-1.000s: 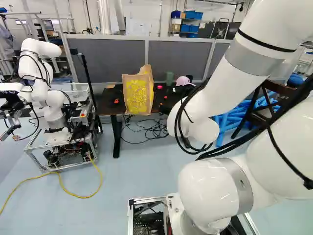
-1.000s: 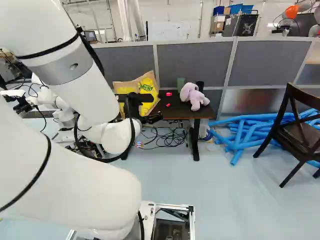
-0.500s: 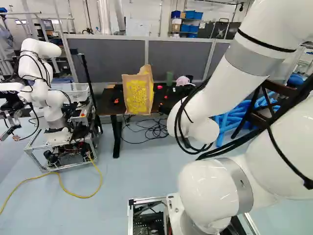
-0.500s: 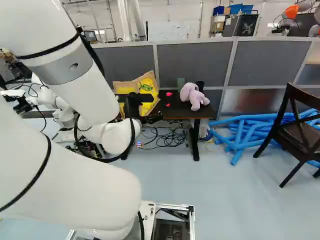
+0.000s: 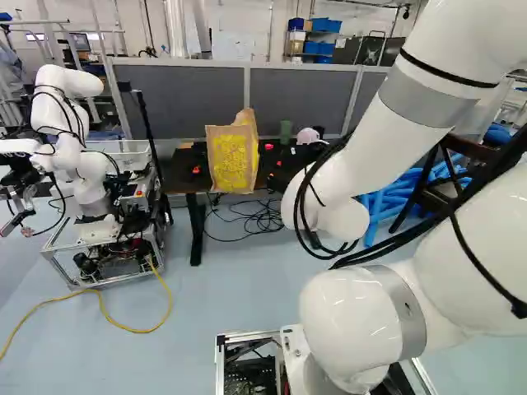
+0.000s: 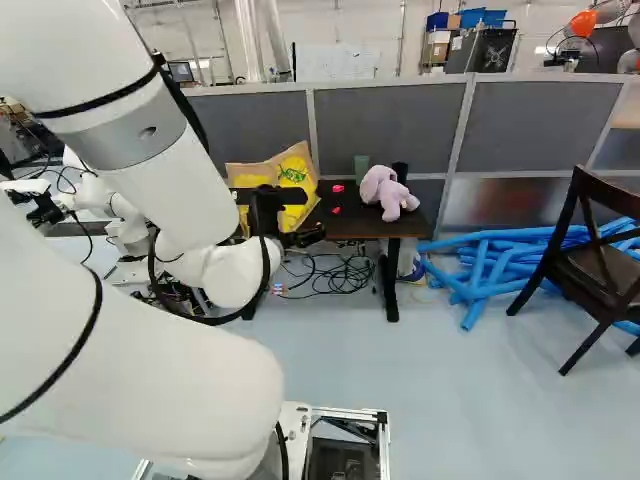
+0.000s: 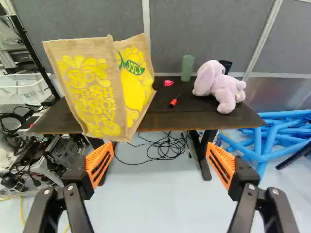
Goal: Pick up the bag on the ground and place it on the table
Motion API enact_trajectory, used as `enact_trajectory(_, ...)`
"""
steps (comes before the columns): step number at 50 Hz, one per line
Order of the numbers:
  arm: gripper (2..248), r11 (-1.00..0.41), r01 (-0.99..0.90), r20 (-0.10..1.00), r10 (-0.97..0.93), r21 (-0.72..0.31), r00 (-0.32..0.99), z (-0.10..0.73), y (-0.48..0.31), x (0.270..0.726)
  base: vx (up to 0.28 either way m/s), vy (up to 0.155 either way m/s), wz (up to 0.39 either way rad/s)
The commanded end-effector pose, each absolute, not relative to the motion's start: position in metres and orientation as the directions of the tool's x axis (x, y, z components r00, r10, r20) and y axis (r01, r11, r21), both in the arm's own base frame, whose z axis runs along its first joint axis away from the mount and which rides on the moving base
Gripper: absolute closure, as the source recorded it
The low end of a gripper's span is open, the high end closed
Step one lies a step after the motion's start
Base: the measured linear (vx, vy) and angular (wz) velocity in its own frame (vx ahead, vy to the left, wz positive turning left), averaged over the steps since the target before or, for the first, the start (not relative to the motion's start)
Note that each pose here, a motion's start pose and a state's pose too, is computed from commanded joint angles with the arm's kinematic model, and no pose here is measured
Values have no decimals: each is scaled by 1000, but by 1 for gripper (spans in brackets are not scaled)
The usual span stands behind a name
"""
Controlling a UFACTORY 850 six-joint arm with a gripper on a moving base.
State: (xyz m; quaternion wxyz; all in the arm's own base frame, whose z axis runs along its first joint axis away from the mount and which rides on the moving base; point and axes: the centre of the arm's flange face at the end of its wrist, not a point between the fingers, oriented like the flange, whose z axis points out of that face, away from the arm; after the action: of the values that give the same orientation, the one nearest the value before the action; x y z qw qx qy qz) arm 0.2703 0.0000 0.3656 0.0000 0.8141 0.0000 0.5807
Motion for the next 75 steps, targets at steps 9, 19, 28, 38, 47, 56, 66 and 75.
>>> enact_trajectory(9, 3, -1000, 0, 946, 0, 0, 326, 366, 0, 270, 0, 0, 0)
enact_trajectory(19, 3, -1000, 0, 946, 0, 0, 326, 366, 0, 270, 0, 0, 0)
enact_trajectory(28, 3, -1000, 0, 946, 0, 0, 326, 366, 0, 270, 0, 0, 0)
enact_trajectory(38, 3, -1000, 0, 946, 0, 0, 326, 366, 0, 270, 0, 0, 0)
enact_trajectory(47, 3, -1000, 0, 946, 0, 0, 326, 366, 0, 270, 0, 0, 0)
enact_trajectory(56, 3, -1000, 0, 946, 0, 0, 326, 366, 0, 270, 0, 0, 0)
enact_trajectory(66, 3, -1000, 0, 946, 0, 0, 326, 366, 0, 270, 0, 0, 0)
enact_trajectory(75, 3, -1000, 0, 946, 0, 0, 326, 366, 0, 270, 0, 0, 0)
